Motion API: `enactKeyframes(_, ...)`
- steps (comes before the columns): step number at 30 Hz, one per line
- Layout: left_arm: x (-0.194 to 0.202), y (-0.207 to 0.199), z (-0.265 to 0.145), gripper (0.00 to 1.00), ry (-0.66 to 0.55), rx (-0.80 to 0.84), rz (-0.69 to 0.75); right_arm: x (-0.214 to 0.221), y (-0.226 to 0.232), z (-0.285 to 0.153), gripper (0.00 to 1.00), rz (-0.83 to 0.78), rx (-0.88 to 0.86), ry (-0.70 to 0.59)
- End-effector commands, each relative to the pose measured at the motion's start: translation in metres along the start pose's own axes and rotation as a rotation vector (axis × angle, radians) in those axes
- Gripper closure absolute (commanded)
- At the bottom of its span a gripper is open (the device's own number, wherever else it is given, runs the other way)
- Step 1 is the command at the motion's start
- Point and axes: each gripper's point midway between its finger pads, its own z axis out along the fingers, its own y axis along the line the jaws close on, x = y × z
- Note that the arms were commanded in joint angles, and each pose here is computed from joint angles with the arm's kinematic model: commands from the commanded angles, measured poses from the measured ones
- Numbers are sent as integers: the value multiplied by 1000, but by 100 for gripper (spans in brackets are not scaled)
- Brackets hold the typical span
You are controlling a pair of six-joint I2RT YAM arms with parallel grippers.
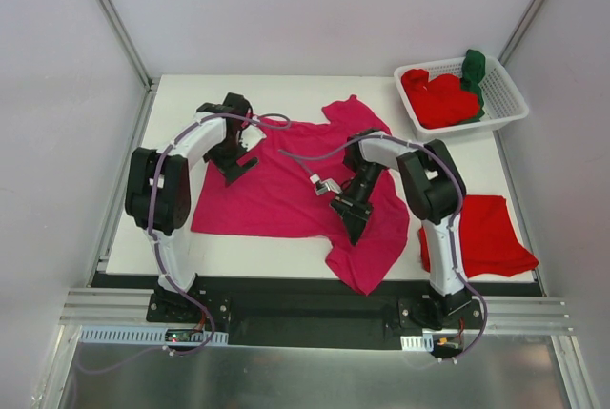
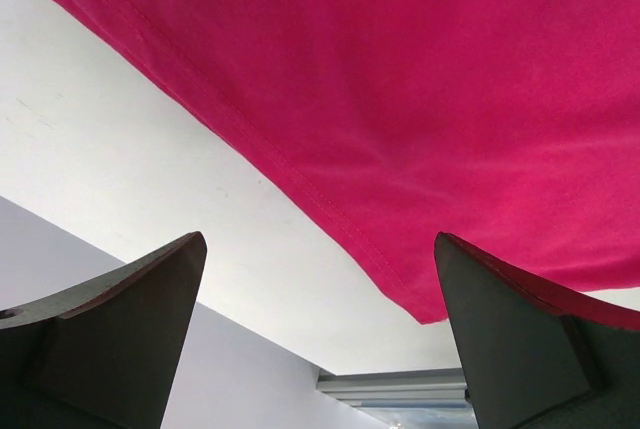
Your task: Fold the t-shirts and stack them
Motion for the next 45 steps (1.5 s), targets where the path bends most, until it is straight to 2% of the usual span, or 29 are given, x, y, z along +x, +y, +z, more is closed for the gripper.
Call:
enactKeyframes(1, -9, 0, -21, 1, -48, -14, 23, 9, 25, -34, 4, -8, 109, 47)
enactKeyframes(9, -3, -25, -14, 1, -52, 71, -2, -35, 4, -136, 4, -82, 663, -119)
enactKeyframes(10, -4, -30, -14, 1, -55, 79, 9, -41, -10, -152, 4, -92, 762, -140)
enactKeyframes(14, 17, -61, -4, 1, -17, 124, 67, -59, -48, -190, 4, -107, 936, -189)
enactKeyframes(18, 50, -93, 15, 1, 41, 151, 142, -83, -97, -215, 4, -66, 1042, -250)
enactKeyframes(19, 63, -102, 20, 1, 64, 171, 147, -83, -114, -215, 4, -40, 1063, -231)
enactKeyframes(23, 73, -115, 29, 1, 74, 196, 140, -98, -145, -236, 4, -26, 1180, -235)
enactKeyframes(25, 77, -120, 33, 1, 85, 208, 140, -108, -154, -256, 4, -34, 1246, -287)
enactKeyframes(29, 80, -127, 37, 1, 92, 221, 133, -114, -177, -274, 4, -66, 1354, -264)
enactKeyframes(36, 101, -133, 35, 1, 130, 202, 171, -121, -178, -297, 4, -61, 1446, -332)
enactKeyframes(45, 124, -142, 34, 1, 168, 219, 175, -125, -197, -286, 4, -49, 1482, -372)
